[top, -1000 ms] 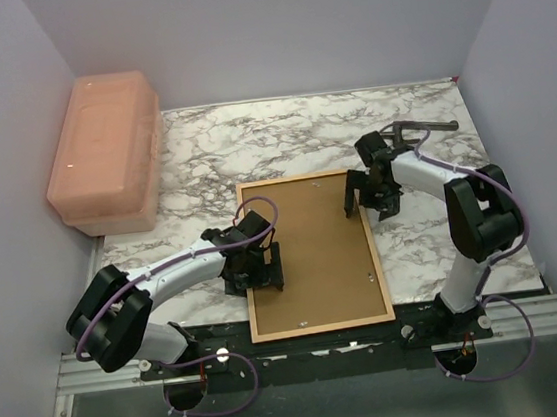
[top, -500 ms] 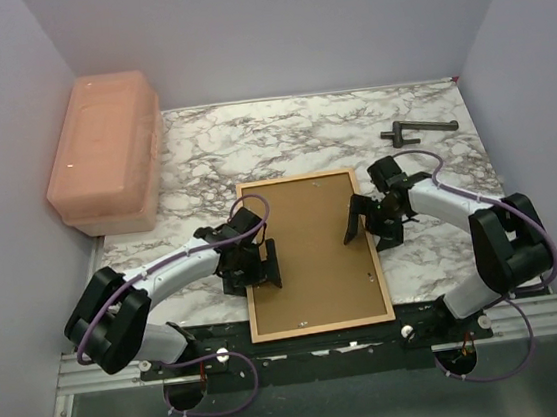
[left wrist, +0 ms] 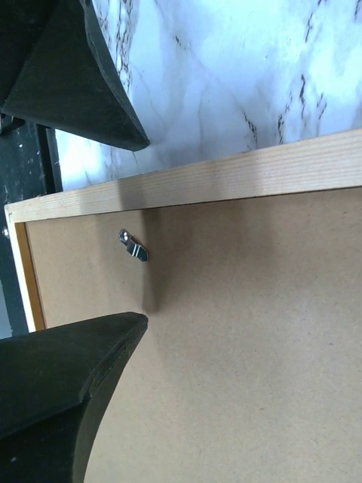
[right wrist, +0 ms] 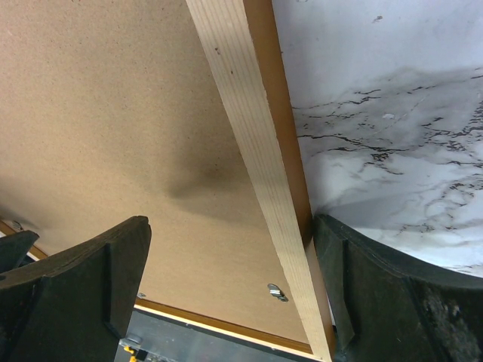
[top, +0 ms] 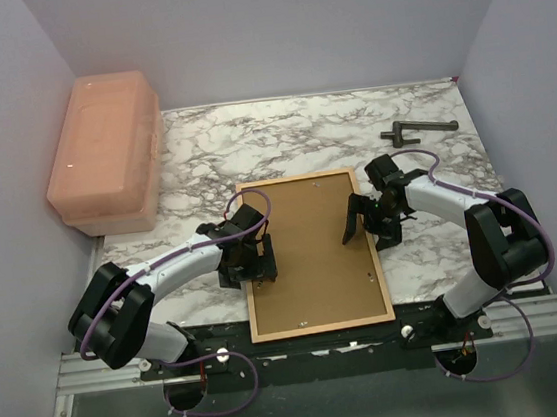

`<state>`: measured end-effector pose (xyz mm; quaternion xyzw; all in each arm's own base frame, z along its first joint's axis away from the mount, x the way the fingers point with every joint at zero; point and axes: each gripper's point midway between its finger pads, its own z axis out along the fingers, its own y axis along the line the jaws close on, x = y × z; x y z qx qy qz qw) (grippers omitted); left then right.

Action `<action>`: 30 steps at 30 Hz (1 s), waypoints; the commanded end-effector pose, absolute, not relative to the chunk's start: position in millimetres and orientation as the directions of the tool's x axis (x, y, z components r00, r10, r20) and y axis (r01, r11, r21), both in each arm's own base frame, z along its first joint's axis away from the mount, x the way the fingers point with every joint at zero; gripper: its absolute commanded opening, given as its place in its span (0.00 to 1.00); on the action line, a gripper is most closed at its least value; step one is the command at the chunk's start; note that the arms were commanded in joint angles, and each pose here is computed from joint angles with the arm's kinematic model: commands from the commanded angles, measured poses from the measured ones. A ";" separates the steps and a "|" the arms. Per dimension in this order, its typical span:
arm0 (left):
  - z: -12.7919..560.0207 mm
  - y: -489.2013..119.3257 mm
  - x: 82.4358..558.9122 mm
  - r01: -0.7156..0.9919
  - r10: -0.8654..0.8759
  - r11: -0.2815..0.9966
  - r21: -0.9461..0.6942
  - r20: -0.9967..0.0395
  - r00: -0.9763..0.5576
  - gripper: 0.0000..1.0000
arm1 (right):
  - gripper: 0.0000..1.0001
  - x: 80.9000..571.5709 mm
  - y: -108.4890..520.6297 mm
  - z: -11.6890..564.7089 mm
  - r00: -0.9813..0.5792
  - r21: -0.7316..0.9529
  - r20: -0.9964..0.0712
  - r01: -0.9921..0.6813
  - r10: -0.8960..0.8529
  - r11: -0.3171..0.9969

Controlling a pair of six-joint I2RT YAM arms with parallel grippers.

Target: Put the photo into the frame

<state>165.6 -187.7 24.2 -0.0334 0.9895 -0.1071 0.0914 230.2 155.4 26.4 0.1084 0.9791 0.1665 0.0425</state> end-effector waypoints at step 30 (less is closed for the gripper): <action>69.4 -154.5 174.9 -0.009 -0.119 0.971 -0.239 -0.450 -0.885 0.71 | 1.00 237.3 163.3 31.9 -0.973 0.394 -0.134 0.123 0.189 0.911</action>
